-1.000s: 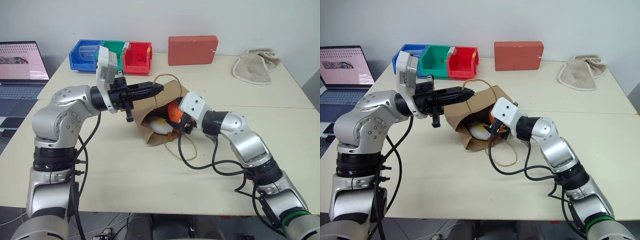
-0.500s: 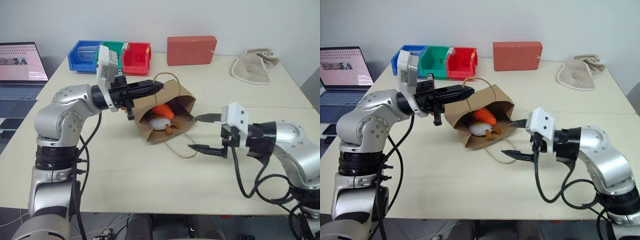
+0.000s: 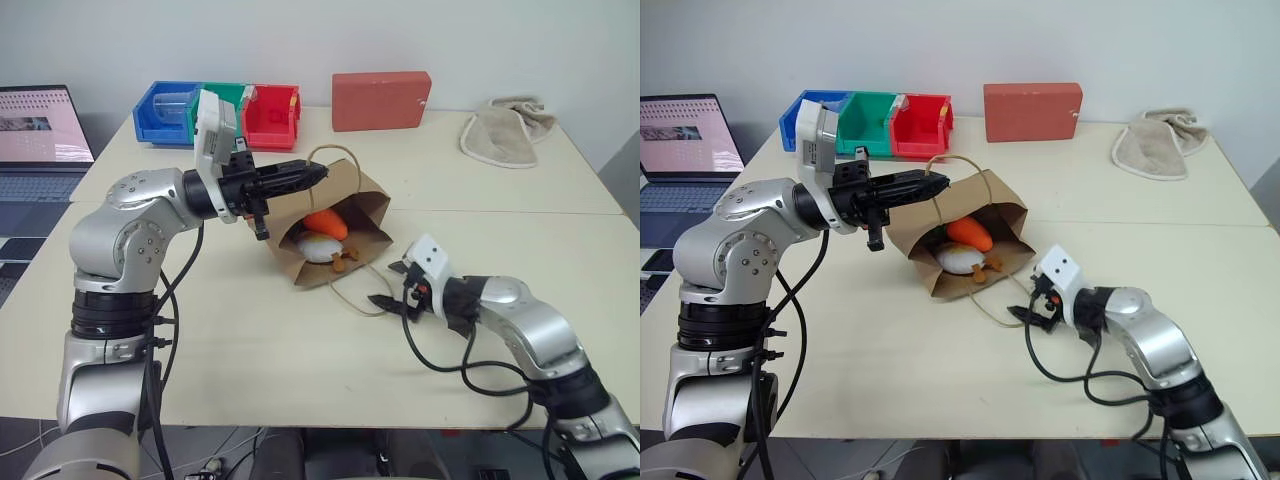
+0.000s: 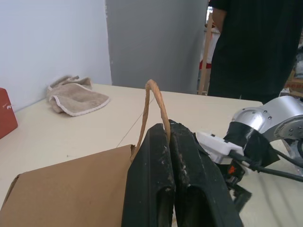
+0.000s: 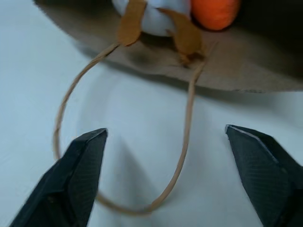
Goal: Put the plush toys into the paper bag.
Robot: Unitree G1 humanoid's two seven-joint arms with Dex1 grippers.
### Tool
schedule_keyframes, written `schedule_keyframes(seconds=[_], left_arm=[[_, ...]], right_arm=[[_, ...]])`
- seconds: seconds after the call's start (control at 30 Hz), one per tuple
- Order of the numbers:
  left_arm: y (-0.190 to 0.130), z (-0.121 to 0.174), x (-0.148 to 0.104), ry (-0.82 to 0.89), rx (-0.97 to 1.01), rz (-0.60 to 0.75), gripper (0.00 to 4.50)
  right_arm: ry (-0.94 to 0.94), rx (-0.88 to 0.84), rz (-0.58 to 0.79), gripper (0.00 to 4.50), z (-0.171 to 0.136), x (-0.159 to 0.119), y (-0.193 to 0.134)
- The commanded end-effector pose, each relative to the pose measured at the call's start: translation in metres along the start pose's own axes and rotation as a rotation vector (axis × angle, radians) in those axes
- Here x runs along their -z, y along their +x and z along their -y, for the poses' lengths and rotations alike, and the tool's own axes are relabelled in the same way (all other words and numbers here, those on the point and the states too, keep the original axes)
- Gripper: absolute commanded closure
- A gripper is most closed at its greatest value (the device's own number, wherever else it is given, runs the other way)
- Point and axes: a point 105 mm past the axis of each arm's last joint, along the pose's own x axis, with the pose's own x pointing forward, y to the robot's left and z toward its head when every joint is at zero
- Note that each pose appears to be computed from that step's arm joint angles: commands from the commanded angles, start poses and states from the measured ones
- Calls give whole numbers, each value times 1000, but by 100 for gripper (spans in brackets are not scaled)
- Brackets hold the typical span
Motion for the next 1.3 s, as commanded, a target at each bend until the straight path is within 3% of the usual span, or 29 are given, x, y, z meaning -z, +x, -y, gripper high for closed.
schedule_keyframes(seconds=[0.03, 0.27, 0.57, 0.8, 0.93, 1.3], left_arm=[[-3, 2, -14, 61, -2, 19, 450], [-5, 1, -14, 64, -10, 15, 450], [-2, -2, -23, 72, 1, 36, 450], [15, -2, -46, 71, 72, 107, 450], [25, -8, -45, 71, 91, 104, 450], [54, -38, -23, 61, 67, 85, 450]], right_arm=[[-1, -25, 37, 180, -3, -13, 2], [49, -24, 51, 444, 1, -18, 1], [166, -66, 100, 448, 5, -32, -33], [226, -80, 157, 448, 17, -69, -104], [244, -71, 161, 448, 24, -87, -126], [323, 48, 175, 448, 52, -94, -114]])
